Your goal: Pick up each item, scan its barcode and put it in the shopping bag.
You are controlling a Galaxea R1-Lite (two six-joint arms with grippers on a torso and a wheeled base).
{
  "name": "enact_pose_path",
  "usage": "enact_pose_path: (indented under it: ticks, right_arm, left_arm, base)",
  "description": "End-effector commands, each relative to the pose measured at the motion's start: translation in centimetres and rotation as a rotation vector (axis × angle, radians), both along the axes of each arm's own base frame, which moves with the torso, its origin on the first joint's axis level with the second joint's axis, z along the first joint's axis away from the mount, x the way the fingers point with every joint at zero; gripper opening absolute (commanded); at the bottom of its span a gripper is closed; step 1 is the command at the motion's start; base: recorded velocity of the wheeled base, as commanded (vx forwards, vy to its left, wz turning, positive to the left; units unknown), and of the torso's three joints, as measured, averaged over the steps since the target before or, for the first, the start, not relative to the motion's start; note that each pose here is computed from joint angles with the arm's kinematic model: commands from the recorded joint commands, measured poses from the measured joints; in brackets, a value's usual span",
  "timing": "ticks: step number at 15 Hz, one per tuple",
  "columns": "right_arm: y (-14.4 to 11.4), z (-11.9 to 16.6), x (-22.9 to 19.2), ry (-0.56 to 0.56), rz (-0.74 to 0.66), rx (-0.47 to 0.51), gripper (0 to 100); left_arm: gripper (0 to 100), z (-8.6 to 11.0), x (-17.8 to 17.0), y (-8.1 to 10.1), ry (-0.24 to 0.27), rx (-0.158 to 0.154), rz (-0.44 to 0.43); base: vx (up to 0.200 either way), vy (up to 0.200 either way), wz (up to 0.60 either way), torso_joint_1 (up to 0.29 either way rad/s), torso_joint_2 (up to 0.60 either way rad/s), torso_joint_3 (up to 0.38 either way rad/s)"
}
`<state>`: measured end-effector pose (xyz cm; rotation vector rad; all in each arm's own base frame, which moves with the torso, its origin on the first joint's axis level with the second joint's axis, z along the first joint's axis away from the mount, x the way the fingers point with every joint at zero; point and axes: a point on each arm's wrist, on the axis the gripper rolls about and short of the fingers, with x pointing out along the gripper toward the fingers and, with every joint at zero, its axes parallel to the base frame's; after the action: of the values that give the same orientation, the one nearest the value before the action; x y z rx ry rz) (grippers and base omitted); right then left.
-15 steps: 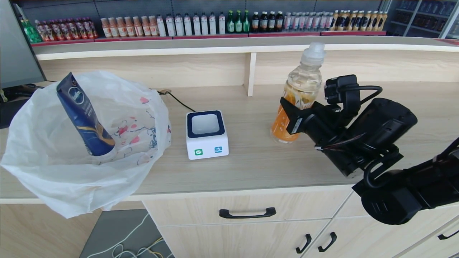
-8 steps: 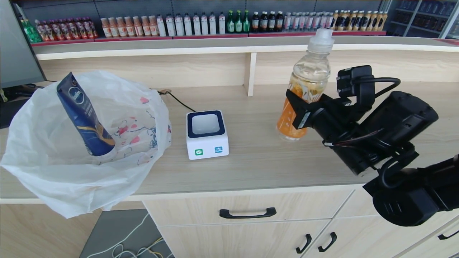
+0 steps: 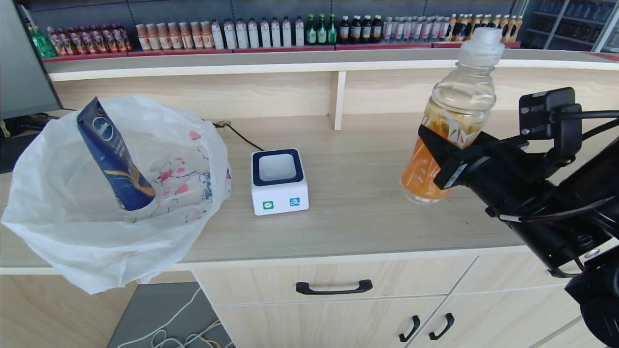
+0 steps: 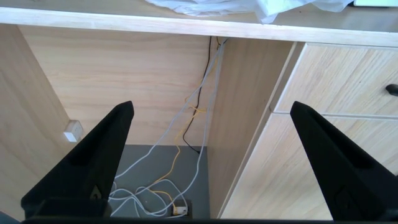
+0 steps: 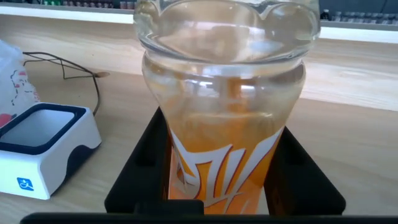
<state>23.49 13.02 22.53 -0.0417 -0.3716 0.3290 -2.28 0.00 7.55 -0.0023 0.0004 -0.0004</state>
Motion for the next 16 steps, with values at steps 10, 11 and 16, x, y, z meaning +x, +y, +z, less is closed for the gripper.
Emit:
enact_pose_path:
  ticks: [10,11,16]
  right_arm:
    - [-3.7,-1.3,-10.0,0.044,0.256,0.088,0]
    - [-3.7,-1.4,-10.1,0.047,0.265,0.09,0]
    - [-3.9,-1.2,-10.5,0.039,0.266,0.098,0]
  left_arm:
    - [100,0.0,0.0,0.0,0.0,-0.001,0.0]
    - [100,0.0,0.0,0.0,0.0,-0.001,0.0]
    - [100,0.0,0.0,0.0,0.0,-0.001,-0.001]
  base:
    - [0.0,0.0,0.0,0.0,0.0,0.0]
    - [0.0,0.0,0.0,0.0,0.0,0.0]
    - [0.0,0.0,0.0,0.0,0.0,0.0]
